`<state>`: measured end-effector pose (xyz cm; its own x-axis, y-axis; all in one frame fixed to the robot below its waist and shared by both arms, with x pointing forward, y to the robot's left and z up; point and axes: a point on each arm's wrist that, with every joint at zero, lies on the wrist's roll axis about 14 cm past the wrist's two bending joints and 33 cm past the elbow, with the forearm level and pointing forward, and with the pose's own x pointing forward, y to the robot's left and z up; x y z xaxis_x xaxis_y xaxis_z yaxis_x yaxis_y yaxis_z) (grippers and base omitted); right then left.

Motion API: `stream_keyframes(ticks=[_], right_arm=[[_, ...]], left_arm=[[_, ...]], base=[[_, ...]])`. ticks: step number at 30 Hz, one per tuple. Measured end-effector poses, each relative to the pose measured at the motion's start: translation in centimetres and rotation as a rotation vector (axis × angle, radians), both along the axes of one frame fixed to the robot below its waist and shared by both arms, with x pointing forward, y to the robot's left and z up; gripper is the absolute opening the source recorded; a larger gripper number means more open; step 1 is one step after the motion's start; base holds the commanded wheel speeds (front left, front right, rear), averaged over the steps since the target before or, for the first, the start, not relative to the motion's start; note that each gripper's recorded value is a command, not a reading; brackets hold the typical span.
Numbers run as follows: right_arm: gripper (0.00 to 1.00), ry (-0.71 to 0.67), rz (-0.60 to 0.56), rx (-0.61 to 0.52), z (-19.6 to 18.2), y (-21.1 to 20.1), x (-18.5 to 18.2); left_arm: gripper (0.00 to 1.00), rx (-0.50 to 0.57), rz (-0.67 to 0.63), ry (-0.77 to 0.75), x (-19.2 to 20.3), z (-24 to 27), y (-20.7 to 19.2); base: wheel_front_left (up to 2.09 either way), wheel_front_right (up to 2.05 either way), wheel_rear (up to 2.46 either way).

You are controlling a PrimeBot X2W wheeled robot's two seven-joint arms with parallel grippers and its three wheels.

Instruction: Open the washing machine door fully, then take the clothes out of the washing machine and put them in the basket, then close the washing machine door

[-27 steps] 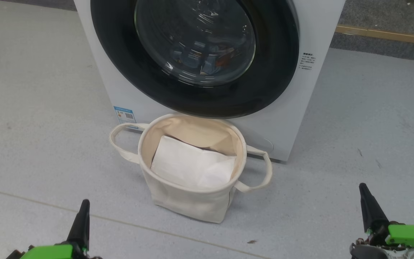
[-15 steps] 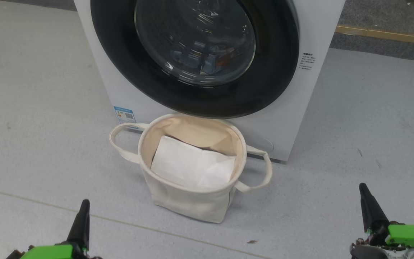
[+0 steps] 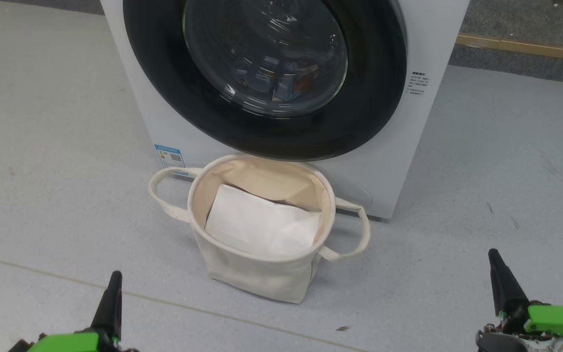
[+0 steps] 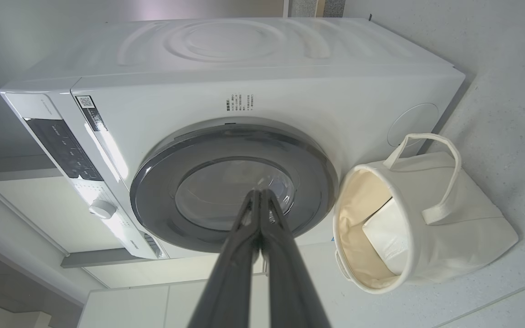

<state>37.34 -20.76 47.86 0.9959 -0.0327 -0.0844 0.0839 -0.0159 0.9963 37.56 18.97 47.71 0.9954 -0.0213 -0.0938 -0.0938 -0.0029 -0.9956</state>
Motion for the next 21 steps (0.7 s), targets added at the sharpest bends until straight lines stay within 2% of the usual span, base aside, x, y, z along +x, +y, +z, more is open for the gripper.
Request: stream_keyframes(ticks=[21], right_arm=[[0.00, 0.000, 0.000, 0.000, 0.00, 0.00, 0.00]], left_arm=[[0.00, 0.000, 0.000, 0.000, 0.00, 0.00, 0.00]], base=[[0.00, 0.00, 0.00]])
